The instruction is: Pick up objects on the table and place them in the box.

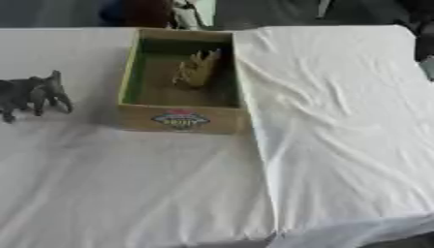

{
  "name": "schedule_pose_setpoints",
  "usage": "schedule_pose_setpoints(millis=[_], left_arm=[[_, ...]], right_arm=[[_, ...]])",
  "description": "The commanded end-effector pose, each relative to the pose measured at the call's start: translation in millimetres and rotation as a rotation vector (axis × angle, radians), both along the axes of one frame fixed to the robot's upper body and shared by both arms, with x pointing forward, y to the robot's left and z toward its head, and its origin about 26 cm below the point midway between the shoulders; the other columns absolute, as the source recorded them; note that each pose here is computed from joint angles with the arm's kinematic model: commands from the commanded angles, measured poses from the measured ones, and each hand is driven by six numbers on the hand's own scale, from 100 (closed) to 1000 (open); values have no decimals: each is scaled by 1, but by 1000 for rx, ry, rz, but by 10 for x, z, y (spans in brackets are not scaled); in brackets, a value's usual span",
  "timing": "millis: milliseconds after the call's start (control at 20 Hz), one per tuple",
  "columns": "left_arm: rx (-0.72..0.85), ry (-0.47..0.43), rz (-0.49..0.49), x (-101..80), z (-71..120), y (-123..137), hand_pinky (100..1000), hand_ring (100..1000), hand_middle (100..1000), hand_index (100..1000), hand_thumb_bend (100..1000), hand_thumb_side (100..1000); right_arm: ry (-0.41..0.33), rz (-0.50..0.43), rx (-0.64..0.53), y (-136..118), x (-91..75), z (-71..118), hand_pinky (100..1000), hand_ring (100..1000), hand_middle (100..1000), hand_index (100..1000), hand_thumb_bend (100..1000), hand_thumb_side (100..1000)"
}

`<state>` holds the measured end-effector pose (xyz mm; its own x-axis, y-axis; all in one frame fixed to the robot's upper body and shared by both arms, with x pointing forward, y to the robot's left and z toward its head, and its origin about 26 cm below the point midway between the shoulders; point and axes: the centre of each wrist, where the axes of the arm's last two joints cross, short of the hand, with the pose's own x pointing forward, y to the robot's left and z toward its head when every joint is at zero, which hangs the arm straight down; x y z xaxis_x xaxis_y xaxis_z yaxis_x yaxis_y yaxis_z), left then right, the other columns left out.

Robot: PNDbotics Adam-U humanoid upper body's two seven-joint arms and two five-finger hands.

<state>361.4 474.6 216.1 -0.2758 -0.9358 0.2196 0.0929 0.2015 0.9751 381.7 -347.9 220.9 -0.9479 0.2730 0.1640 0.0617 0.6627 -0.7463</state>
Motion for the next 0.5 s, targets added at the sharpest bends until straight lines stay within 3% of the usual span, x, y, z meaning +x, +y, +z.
schedule_pose_setpoints(millis=[50,500], left_arm=[[50,5,-3,26,20,75,769,815,678,810,636,527],[105,1,8,102,-237,44,745,770,651,801,601,514]], right_arm=[[-78,61,-125,-110,-30,137,590,602,598,781,110,100],[-32,105,-109,-195,-20,75,587,596,592,775,100,100]])
